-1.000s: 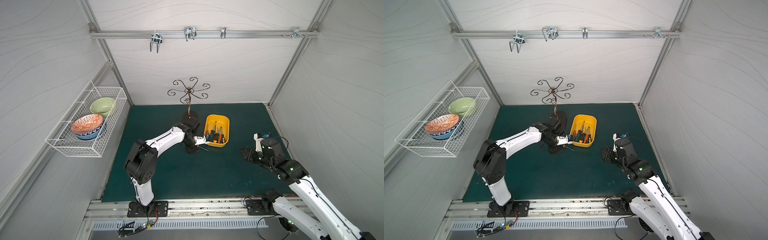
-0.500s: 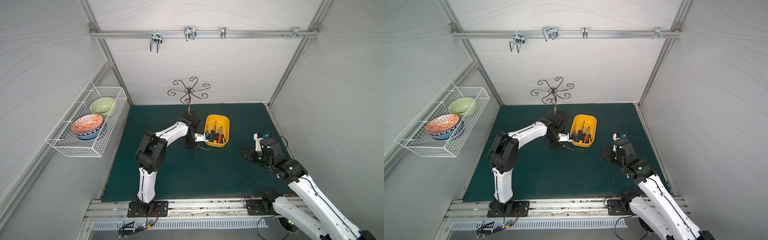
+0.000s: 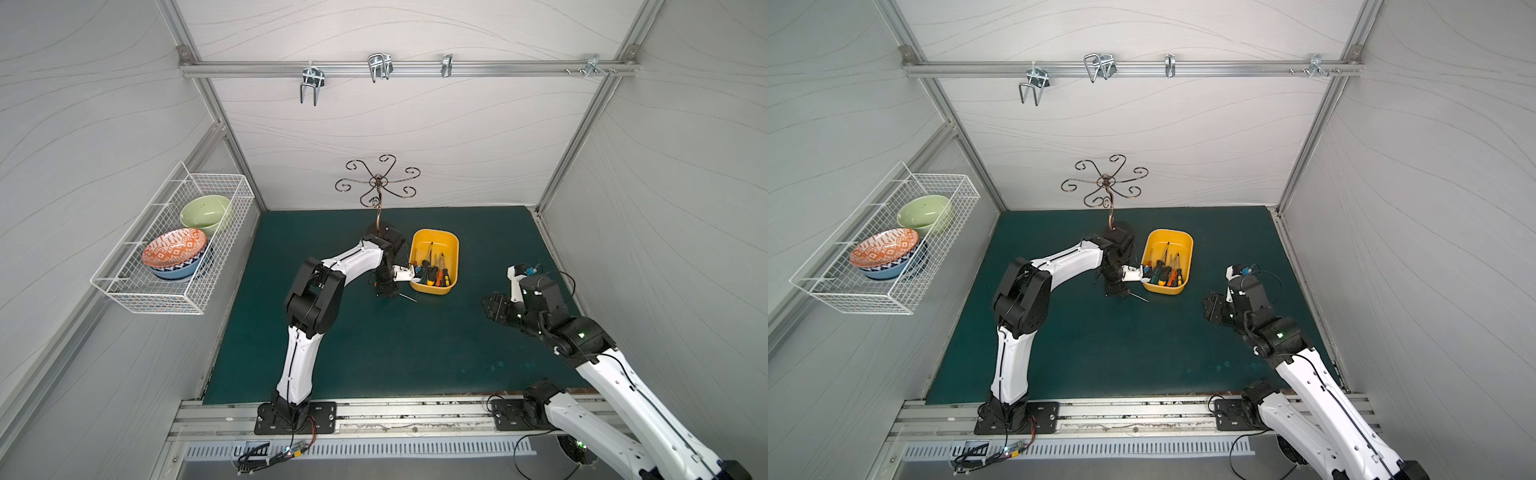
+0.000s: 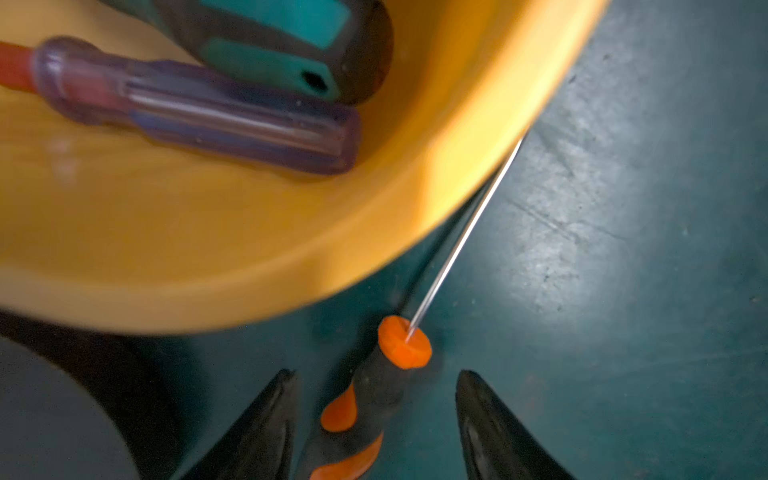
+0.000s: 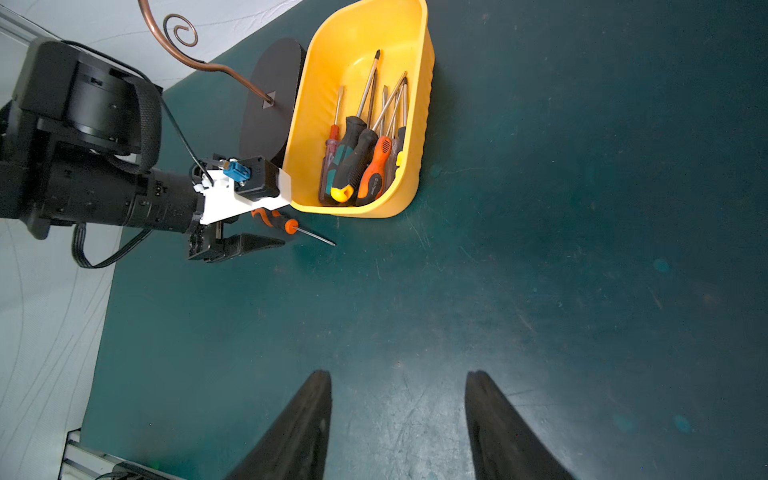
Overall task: Put the screwdriver on the desktop into the storage box
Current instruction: Pick up the screwdriver from the center of the board.
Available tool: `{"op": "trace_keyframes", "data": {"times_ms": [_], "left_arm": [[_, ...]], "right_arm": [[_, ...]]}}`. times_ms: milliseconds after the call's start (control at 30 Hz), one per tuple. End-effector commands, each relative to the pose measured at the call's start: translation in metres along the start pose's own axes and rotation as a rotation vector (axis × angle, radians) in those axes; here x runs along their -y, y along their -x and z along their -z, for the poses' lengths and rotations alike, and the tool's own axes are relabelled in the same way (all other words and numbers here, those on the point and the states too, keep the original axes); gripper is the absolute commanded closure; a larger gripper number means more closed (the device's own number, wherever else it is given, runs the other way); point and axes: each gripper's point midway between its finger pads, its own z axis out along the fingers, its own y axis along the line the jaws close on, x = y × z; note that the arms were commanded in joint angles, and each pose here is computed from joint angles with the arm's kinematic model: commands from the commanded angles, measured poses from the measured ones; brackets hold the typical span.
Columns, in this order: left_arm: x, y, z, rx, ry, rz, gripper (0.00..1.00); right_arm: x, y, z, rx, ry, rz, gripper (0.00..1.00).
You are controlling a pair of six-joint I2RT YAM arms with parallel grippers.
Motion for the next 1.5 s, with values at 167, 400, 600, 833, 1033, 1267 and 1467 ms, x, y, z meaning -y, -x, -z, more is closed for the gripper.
{"op": "trace_keyframes", "data": {"times_ms": [167,400,600,833,1033,1267,1467], "left_arm": [[0.001,-0.007,-0.010,-0.027,-0.034,-0.088,0.43],[0.008,-0.017,-0.020,-0.067,-0.064,-0.058,0.51],[0.008,-0.026,-0.023,-0.093,-0.018,-0.050,0.65],[0.021,-0.038,-0.025,-0.123,-0.012,-0.047,0.73],[0.032,-0.037,-0.024,-0.127,-0.007,-0.007,0.88],[0.040,-0.029,0.007,-0.080,0.029,0.046,1.00],[0.065,-0.015,0.050,0.048,-0.016,0.228,1.00]], "right_arm": [[0.002,0.006,0.008,0.020,-0.013,0.009,0.45],[0.000,0.007,0.009,0.024,-0.003,0.005,0.45],[-0.001,0.009,0.012,0.033,0.005,0.009,0.45],[-0.002,0.010,0.015,0.043,0.012,0.005,0.45],[-0.001,0.010,0.022,0.058,0.011,0.009,0.45],[-0.001,0.011,0.025,0.068,0.017,0.006,0.45],[-0.001,0.010,0.025,0.073,0.019,0.001,0.45]]}}
